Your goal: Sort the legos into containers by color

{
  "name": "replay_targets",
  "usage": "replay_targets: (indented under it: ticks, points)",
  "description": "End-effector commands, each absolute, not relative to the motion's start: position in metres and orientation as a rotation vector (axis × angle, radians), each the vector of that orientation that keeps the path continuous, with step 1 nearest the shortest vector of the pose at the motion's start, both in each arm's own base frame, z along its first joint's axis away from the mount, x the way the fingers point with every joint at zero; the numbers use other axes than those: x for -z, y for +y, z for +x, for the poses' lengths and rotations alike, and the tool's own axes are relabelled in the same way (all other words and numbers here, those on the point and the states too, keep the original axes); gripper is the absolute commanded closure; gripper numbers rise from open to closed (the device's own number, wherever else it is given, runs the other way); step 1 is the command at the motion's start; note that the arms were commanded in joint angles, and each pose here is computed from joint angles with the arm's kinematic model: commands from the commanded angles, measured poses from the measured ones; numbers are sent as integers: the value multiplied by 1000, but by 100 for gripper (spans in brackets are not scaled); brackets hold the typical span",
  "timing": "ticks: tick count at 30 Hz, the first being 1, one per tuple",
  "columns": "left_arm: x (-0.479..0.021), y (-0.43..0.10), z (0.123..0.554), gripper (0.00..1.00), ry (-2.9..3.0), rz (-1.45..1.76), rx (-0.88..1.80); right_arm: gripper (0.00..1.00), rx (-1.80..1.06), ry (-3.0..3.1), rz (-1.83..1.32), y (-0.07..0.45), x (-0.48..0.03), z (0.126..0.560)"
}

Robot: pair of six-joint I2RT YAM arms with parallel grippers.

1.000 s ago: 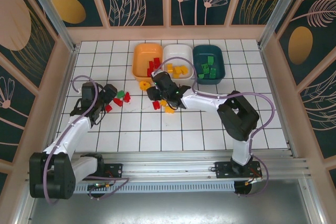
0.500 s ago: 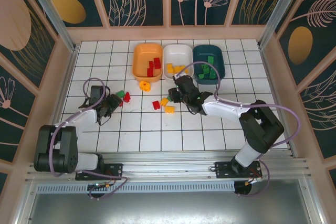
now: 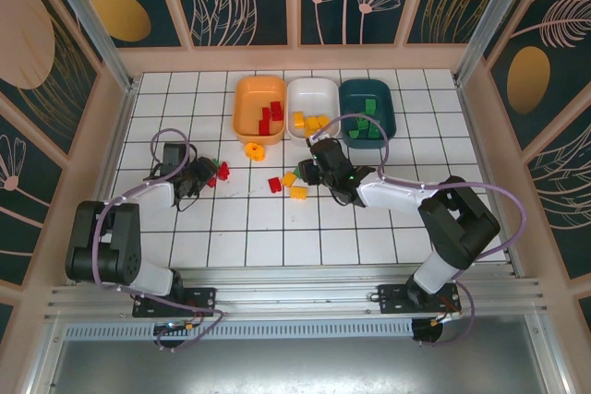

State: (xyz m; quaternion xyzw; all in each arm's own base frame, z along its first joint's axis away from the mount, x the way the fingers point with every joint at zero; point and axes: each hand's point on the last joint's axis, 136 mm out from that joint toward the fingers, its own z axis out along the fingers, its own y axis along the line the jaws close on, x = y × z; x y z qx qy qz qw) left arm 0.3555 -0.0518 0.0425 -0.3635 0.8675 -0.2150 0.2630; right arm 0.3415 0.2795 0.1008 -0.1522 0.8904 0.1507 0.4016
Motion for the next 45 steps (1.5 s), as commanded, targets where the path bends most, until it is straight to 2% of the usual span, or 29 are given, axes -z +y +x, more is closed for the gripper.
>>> replay_targets:
  ticks: [1,5,14,20,27,32,40,45]
  points:
    - [-29,-62,348,52,2421,-974,579,58,-411,2219,-376,280,-108,343]
    - [-29,-70,347,58,2466,-897,521,58,-417,2222,-380,281,-107,342]
    - [-17,-71,332,61,2535,-868,460,58,-419,2224,-382,281,-106,342]
    - [-8,-71,326,73,2561,-866,451,58,-417,2223,-382,280,-106,341]
    - [-7,-67,308,74,2573,-865,432,58,-412,2221,-381,279,-107,341]
    - [-4,-68,297,81,2585,-862,445,58,-413,2221,-378,279,-106,342]
    - [-27,-68,300,89,2534,-834,473,58,-414,2220,-374,279,-107,342]
    - [-45,-73,305,90,2504,-816,519,58,-414,2219,-373,279,-107,341]
